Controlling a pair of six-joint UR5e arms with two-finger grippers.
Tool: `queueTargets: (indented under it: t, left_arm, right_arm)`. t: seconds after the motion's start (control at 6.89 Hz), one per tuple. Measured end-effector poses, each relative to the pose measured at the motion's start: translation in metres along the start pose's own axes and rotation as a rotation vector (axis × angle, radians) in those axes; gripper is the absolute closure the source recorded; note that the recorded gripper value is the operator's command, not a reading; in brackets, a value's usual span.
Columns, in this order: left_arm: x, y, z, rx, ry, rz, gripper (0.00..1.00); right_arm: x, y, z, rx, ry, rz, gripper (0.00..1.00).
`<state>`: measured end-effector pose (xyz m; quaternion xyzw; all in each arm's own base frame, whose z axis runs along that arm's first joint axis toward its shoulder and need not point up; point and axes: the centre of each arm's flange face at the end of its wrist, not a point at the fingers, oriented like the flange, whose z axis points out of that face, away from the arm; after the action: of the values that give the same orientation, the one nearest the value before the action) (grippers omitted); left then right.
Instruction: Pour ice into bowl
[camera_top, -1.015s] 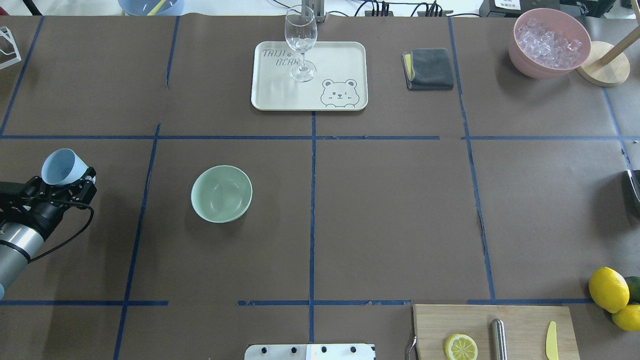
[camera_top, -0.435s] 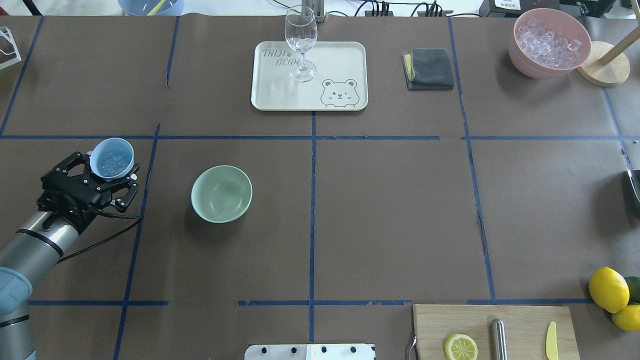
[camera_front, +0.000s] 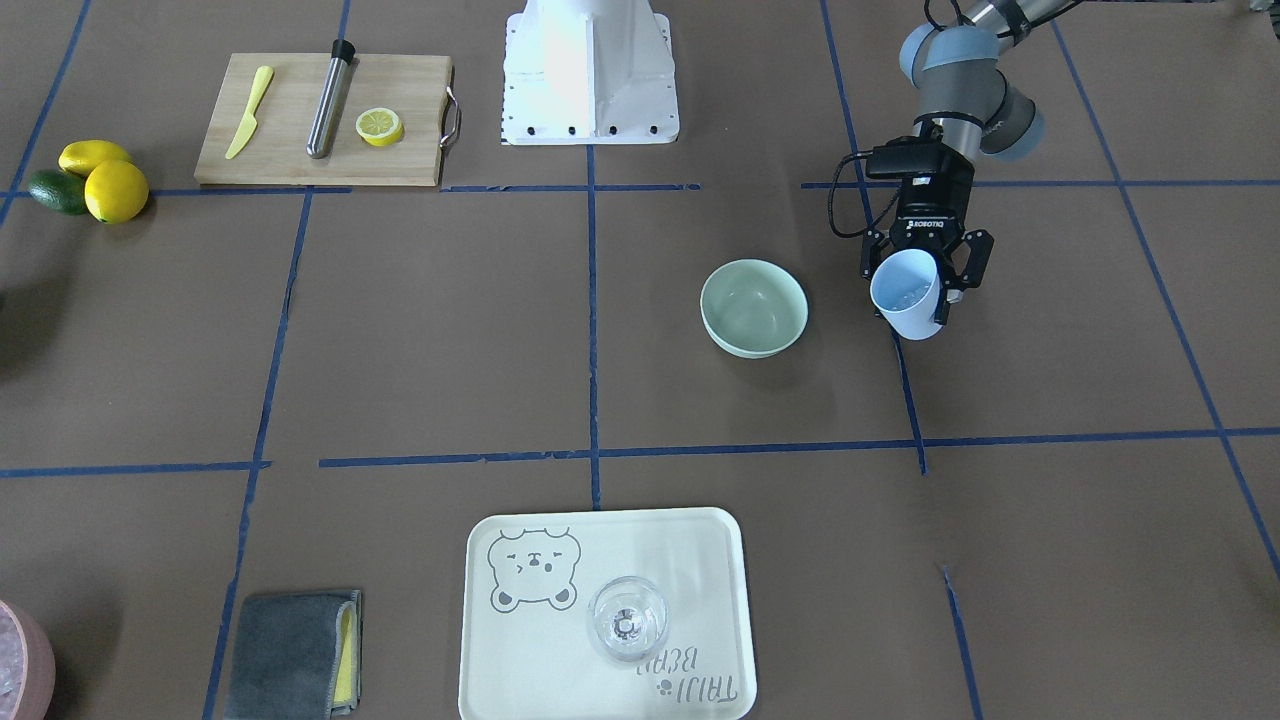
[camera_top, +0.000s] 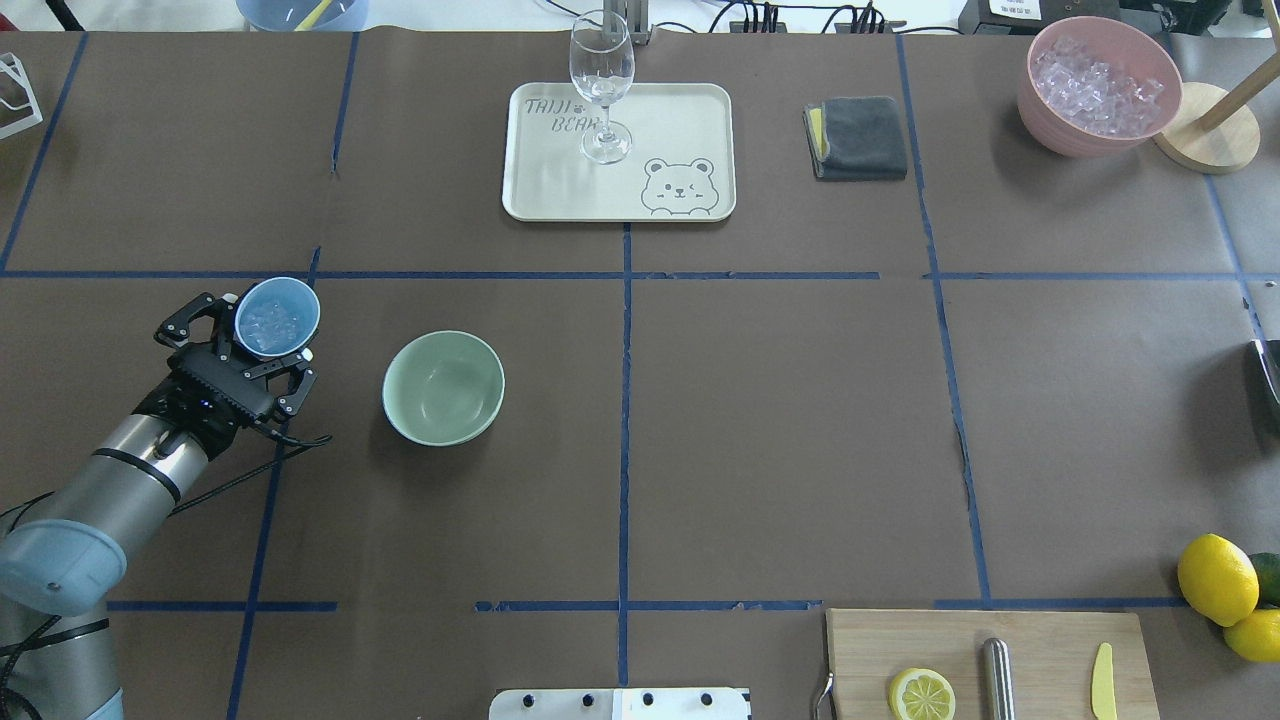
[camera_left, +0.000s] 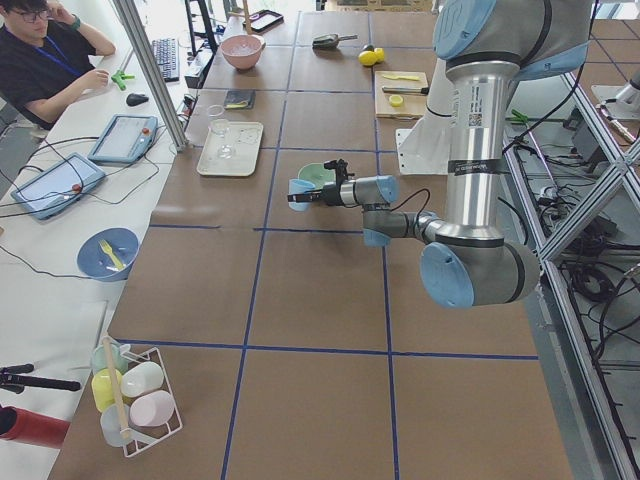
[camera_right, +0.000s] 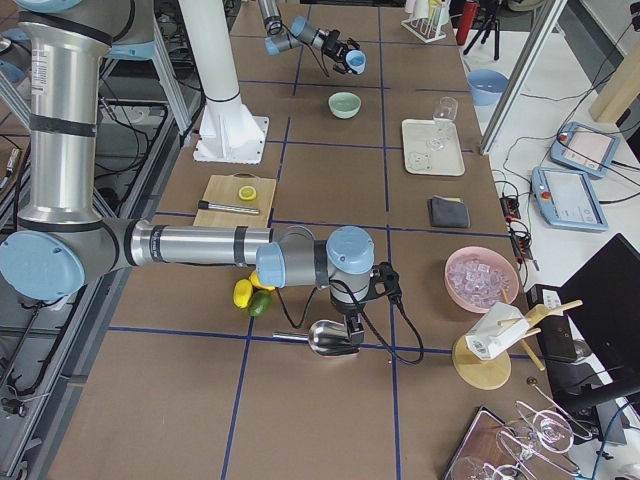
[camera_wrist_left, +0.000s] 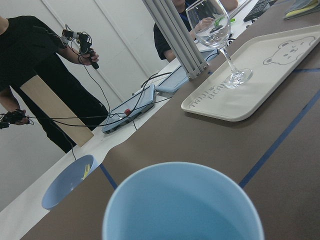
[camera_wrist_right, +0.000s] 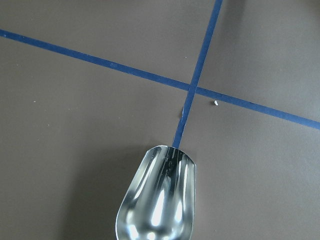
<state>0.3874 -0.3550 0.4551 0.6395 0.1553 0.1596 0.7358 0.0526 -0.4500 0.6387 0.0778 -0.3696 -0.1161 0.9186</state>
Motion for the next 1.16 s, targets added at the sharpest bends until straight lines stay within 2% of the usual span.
queueTargets:
  t: [0.44,0.73,0.87,1.16]
  left_arm:
    - [0.019,-0.024,0.016,-0.030,-0.004,0.203,1.00]
    - [0.023,-0.030,0.016,-0.027,-0.048,0.446,1.00]
    - [0.029,-0.040,0.019,-0.020,-0.065,0.535,1.00]
    - [0.054,-0.062,0.032,-0.017,-0.066,0.632,1.00]
  right_arm:
    - [0.001,0.001,0.000,0.001,0.001,0.002,0.00]
    - [0.002,0.001,0.000,0.000,0.001,0.004,0.00]
    - [0.002,0.001,0.000,0.000,0.001,0.005,0.00]
    - [0.002,0.001,0.000,0.000,0.000,0.006,0.00]
